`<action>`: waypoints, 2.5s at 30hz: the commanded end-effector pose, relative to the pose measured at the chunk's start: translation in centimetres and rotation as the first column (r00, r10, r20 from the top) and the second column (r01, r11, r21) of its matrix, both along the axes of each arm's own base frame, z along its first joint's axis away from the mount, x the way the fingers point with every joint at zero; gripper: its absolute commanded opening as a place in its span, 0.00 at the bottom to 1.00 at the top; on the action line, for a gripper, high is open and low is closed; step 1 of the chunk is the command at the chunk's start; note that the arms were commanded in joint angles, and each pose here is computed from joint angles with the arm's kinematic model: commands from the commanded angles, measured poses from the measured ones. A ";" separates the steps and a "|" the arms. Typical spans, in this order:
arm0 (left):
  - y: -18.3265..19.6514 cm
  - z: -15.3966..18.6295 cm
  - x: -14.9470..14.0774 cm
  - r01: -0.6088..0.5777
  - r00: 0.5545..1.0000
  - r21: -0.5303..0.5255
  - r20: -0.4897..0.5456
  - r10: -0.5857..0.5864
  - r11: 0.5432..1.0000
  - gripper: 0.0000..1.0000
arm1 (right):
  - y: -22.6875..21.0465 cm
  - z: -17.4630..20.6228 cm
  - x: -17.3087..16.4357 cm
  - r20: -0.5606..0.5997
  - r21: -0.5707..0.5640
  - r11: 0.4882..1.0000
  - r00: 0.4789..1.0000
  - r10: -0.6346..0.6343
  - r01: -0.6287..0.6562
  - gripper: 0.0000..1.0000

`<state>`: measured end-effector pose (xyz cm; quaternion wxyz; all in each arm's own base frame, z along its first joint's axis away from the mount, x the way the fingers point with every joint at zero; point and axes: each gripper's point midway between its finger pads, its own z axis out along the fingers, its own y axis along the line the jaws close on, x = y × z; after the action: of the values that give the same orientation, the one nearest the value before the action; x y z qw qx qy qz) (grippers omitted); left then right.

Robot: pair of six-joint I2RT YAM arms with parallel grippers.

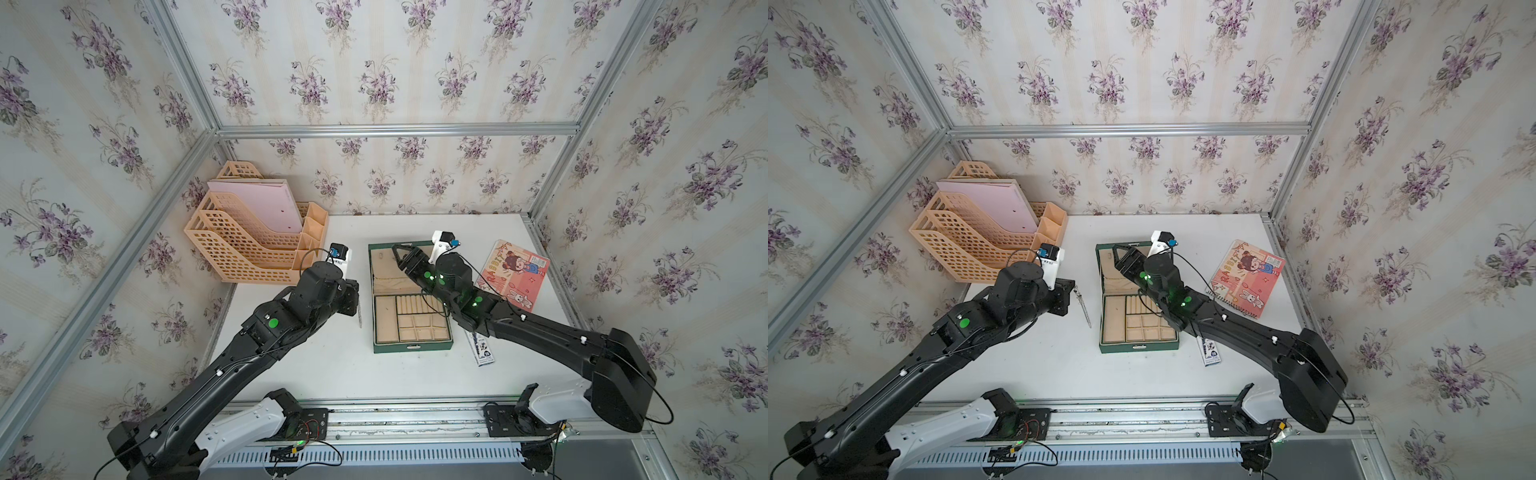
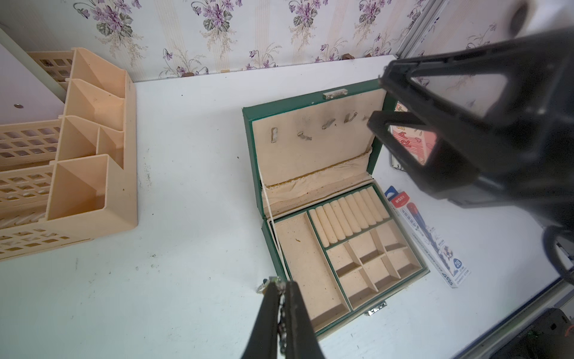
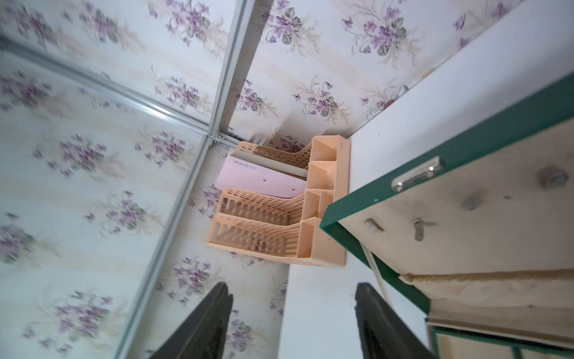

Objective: Put jewelry chain into jewelry box
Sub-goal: Open the fastener on the jewelry box, then hang the necklace on the jewelry box clasp.

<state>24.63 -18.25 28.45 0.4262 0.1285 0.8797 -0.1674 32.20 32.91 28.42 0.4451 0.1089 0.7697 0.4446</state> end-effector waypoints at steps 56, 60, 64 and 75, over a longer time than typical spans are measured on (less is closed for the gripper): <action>-3.8 10.6 -2.9 0.354 0.931 -0.007 0.095 -0.352 0.935 0.00 | 5.9 -2.2 -11.0 0.672 -0.502 0.855 0.563 0.482 -0.133 0.43; -3.8 10.6 -2.8 0.353 0.931 -0.004 0.096 -0.351 0.936 0.00 | 6.4 -2.4 -11.2 0.668 -0.502 0.853 0.561 0.489 -0.144 0.43; -3.8 10.6 -2.8 0.353 0.931 -0.006 0.097 -0.351 0.936 0.00 | 6.4 -2.5 -11.1 0.667 -0.499 0.856 0.570 0.480 -0.136 0.39; -3.8 10.7 -2.9 0.351 0.932 -0.008 0.098 -0.349 0.936 0.00 | 6.6 -2.5 -11.0 0.669 -0.493 0.860 0.573 0.473 -0.135 0.17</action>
<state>21.81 -22.09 38.80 0.4278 0.2847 0.8221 -0.2452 21.09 39.55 24.88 0.6459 -0.3327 0.5916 0.3494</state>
